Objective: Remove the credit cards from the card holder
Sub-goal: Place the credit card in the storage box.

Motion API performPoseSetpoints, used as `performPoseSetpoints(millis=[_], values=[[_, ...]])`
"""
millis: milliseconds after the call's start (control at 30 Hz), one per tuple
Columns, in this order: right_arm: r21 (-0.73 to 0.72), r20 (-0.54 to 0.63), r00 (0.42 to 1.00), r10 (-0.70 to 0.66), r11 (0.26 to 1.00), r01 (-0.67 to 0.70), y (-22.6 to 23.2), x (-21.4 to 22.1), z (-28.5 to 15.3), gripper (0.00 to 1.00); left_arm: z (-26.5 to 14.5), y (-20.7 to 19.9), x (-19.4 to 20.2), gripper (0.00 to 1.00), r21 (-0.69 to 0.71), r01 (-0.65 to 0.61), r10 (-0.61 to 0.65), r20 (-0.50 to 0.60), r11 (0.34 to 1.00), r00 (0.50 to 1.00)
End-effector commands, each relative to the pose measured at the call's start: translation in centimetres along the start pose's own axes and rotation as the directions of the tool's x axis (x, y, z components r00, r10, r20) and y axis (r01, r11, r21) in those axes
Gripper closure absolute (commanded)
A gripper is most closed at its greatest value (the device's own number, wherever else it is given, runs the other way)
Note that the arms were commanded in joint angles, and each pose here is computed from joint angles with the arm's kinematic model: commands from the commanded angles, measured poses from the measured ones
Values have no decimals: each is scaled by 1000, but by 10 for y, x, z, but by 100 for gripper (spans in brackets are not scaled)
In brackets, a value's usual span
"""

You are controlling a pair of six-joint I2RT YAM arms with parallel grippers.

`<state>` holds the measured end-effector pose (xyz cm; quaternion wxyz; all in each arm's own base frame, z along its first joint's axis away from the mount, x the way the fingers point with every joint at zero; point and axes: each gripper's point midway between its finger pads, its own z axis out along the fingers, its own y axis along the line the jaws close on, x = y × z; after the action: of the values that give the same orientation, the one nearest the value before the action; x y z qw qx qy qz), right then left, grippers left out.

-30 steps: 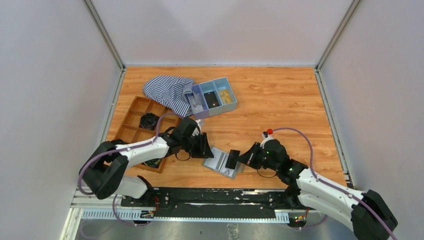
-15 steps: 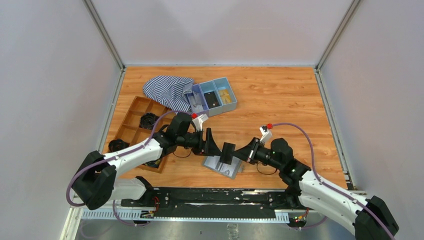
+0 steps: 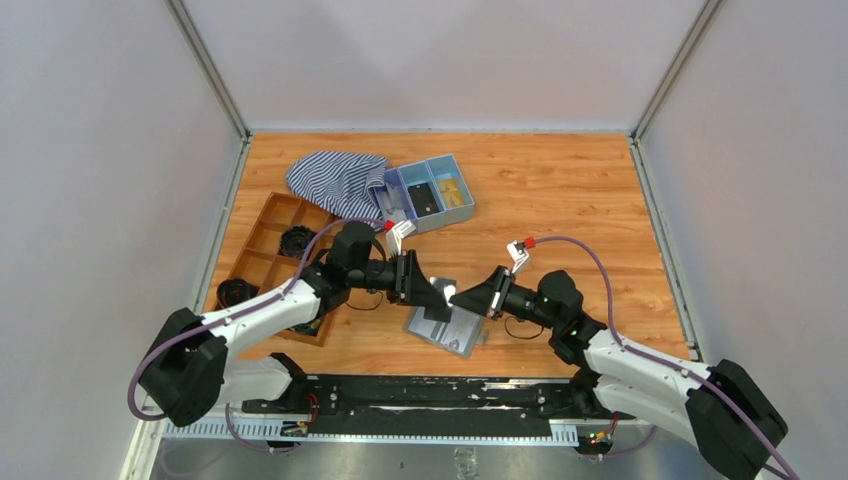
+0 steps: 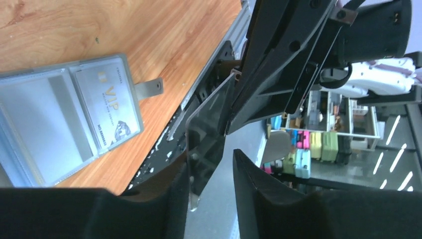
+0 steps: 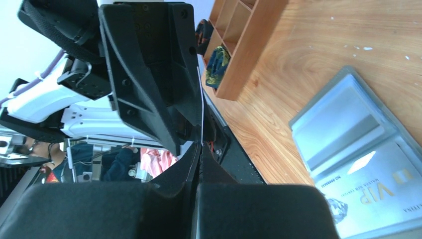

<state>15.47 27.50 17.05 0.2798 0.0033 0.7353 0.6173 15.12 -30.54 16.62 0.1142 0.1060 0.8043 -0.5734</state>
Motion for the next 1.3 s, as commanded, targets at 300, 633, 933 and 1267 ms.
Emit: performPoseSetpoints(millis=[300, 633, 933, 1267], values=[[-15, 8, 1000, -17, 1000, 17, 3, -5, -1, 66, -7, -7, -17, 100, 29, 83, -85, 57, 996, 995], [441, 99, 973, -210, 886, 146, -43, -42, -66, 28, -51, 23, -127, 100, -445, 114, -9, 231, 888, 973], [484, 61, 983, -173, 867, 122, -51, -30, -79, 31, -64, 74, -256, 100, -777, 192, 153, 346, 600, 926], [510, 56, 989, -137, 855, 89, -55, -20, -91, 32, -43, 129, -293, 100, -884, 227, 230, 341, 409, 912]])
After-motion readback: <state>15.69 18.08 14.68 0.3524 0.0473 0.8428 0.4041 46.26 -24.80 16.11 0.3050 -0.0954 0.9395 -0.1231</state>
